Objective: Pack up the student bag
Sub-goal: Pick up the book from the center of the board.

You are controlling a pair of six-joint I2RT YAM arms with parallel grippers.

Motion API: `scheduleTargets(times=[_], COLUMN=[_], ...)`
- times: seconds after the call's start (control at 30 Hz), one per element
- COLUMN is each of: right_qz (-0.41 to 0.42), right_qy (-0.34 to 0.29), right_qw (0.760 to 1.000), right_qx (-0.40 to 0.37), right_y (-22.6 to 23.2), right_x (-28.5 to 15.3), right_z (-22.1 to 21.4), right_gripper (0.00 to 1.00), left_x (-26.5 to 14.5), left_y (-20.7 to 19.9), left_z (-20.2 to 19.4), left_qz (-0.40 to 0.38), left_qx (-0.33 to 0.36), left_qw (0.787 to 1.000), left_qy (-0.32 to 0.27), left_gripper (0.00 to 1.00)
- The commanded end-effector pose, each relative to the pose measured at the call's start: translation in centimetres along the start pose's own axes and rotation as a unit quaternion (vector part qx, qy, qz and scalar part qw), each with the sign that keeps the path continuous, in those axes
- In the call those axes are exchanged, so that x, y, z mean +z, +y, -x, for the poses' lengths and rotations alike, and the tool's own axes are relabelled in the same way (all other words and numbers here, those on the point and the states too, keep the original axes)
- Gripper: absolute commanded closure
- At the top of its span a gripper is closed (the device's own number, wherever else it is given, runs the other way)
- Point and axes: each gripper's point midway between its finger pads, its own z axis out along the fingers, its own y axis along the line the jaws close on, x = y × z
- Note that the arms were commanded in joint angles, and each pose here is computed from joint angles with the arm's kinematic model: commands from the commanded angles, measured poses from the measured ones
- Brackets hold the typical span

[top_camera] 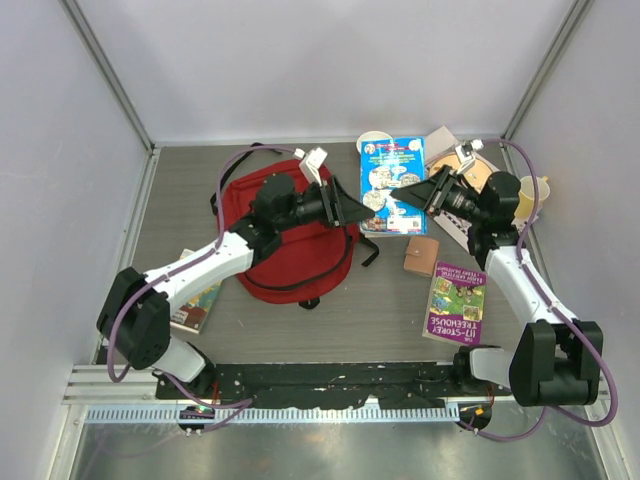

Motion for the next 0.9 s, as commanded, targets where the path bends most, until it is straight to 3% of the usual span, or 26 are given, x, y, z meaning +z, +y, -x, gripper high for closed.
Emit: scheduleTargets(times=[0.0,0.03,0.13,0.2,0.47,0.6,0.73,0.87], right_qz=[0.021,0.021,0.039,0.053,0.151,0.185,0.203,0.210], right_qy=[-0.020,-0.021,-0.019,-0.012,0.032,0.059,0.074,0.087], right_qw=[0.999,0.999,0.998,0.998,0.988,0.981,0.976,0.974], right_qx=[-0.037,-0.038,-0.047,-0.036,-0.030,-0.023,-0.014,-0.006], right_y=[2.2,2.2,3.2,3.8,7.9,9.1,9.5,9.4], right_x=[-0.4,-0.4,-0.5,-0.6,-0.7,0.0,0.9,1.4], right_z=[0.6,0.7,0.7,0.4,-1.4,-2.8,-3.7,-4.4], right_gripper=[0.81,0.85,0.94,0.97,0.99,0.99,0.99,0.99], left_x=[-1.6,-1.8,-2.8,-3.3,-3.5,-3.0,-3.3,-3.4], left_y=[-3.1,-2.0,-1.2,-0.3,1.6,2.0,-0.1,-0.7], left_z=[3.0,2.8,3.0,3.5,6.5,7.7,8.7,8.2], left_qz=[-0.017,0.010,0.045,0.074,0.075,0.023,-0.066,-0.087], left_qx=[0.054,0.052,0.066,0.072,0.057,0.032,0.021,0.014], left_qw=[0.997,0.997,0.995,0.992,0.989,0.990,0.986,0.986], left_qy=[-0.053,-0.053,-0.060,-0.076,-0.115,-0.135,-0.152,-0.144], left_gripper=[0.41,0.27,0.06,0.00,0.00,0.00,0.01,0.01])
